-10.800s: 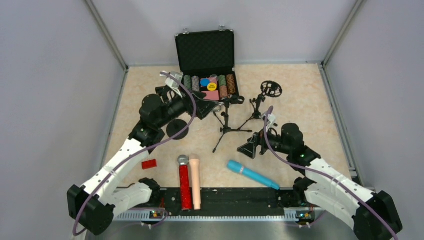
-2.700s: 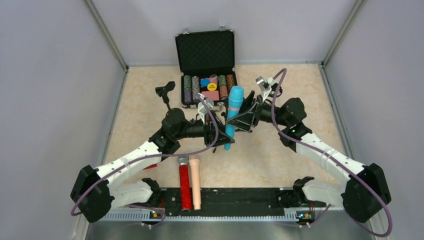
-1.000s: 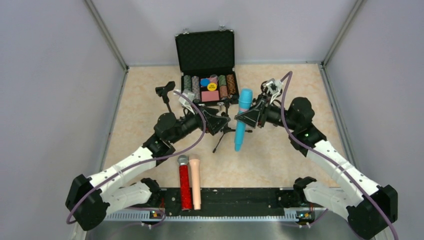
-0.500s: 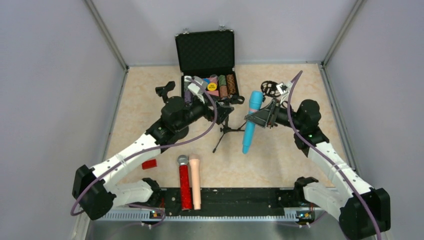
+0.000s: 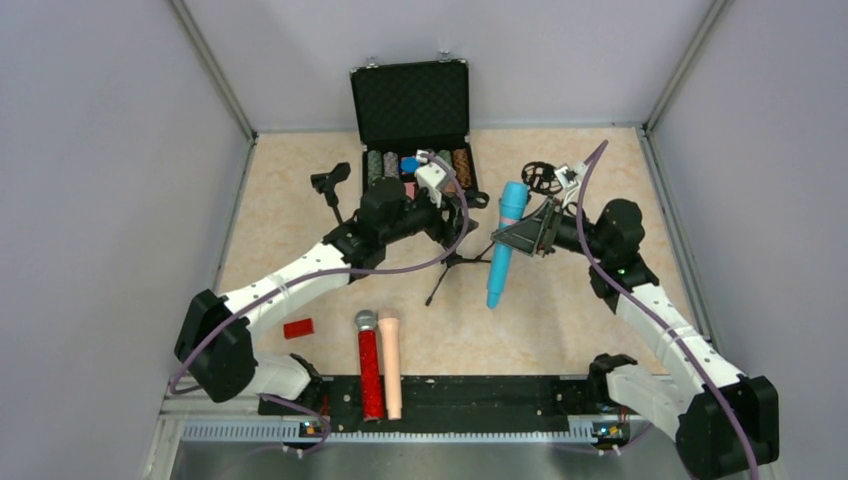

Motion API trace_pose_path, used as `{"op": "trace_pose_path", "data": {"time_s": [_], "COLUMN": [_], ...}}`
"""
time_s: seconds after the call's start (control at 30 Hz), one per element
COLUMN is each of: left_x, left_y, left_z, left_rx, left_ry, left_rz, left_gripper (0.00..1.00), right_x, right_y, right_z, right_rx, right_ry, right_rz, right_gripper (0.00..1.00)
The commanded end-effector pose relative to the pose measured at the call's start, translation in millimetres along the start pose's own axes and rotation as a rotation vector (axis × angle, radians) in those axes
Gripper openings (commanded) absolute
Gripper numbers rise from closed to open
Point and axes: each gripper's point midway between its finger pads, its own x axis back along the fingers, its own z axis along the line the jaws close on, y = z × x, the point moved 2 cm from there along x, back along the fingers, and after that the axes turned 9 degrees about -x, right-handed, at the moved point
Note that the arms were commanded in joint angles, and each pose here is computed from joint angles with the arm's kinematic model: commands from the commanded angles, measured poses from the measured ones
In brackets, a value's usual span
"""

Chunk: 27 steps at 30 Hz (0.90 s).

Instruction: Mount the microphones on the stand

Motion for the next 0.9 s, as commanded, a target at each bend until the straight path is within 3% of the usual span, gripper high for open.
{"op": "trace_pose_path", "data": {"time_s": [0.0,0.07,0.27,0.57,0.87], "left_x": [-6.4,-9.0,-9.3,-1.3,22.4], "left_y": [23.8,23.3,24.1,21.7,22.9], "left_z": [5.4,11.4,12.2,5.0,-0.2], "left_rx": [-0.054,-0.046,-0.039,0.004,0.054], "left_ry": [0.003,0.039,0.046,0.025,0.057], "left_rz": [-0.063,-0.063,-0.061,-0.036,-0.040], "left_gripper": [0.70,0.60,0.43,0.01,0.00], "right_x": [-1.3,-1.7,-2.6,-4.7,-4.0], "right_y": [13.5,14.1,17.3,27.4,35.3], "right_z": [12.3,11.3,14.6,26.2,39.2], "right_rx": [0.056,0.057,0.073,0.125,0.169], "right_ry": [0.047,0.047,0.056,0.089,0.125], "right_rz": [-0.022,-0.026,-0.027,-0.036,-0.058], "right_gripper": [0.00,0.00,0.00,0.00,0.00]}}
